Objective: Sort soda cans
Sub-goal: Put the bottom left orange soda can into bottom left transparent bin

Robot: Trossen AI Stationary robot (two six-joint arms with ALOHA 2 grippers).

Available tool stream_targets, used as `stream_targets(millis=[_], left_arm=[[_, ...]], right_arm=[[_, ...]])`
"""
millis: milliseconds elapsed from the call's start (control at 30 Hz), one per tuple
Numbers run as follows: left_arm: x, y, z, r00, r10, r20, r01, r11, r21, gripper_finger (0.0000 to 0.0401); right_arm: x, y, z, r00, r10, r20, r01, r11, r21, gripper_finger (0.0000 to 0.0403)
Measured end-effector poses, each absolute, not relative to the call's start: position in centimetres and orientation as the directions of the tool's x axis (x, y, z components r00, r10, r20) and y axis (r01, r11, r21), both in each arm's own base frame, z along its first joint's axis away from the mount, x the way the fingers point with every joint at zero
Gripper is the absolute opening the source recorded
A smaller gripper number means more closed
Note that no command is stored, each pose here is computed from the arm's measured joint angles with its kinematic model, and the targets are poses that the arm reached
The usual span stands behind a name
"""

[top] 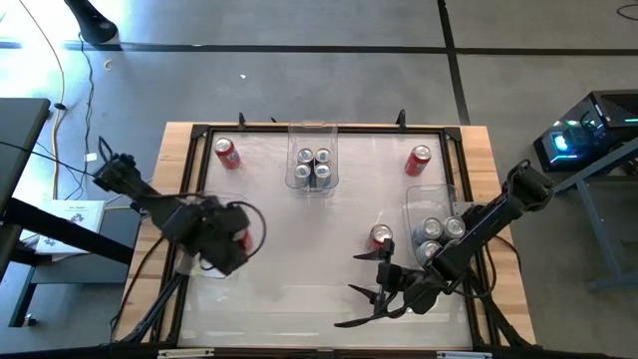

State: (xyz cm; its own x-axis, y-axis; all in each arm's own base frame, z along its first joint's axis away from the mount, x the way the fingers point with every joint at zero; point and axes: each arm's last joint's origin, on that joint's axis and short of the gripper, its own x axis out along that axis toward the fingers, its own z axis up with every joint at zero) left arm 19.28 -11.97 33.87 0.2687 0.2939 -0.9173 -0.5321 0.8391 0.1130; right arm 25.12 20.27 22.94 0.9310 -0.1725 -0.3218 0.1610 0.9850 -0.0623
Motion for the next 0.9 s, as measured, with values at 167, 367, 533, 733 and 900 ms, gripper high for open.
stream_targets(millis=[167,367,533,733,900], left_arm=[[17.1,-12.9,34.2,0.296,0.26,-0.919,-0.604,0.796,0.031,0.0278],[14.2,-12.3,32.7,0.259,0.242,-0.935,-0.652,0.758,0.016,0.0278],[12.3,-11.4,32.2,0.283,0.228,-0.932,-0.649,0.761,-0.011,0.0278],[10.2,-11.1,30.8,0.233,0.125,-0.964,-0.632,0.773,-0.053,0.0277],[9.3,-12.1,28.8,0.189,0.064,-0.98,-0.545,0.837,-0.05,0.0282]], right_arm=[[25.1,20.3,22.9,0.931,-0.172,-0.322,0.152,0.984,-0.088,0.0334],[25.1,20.3,22.9,0.931,-0.172,-0.322,0.15,0.984,-0.093,0.0334],[25.1,20.3,22.9,0.931,-0.172,-0.322,0.15,0.984,-0.094,0.0334],[25.1,20.3,23.0,0.931,-0.172,-0.321,0.151,0.985,-0.088,0.0334],[25.2,20.3,23.1,0.934,-0.17,-0.313,0.153,0.985,-0.078,0.0334]])
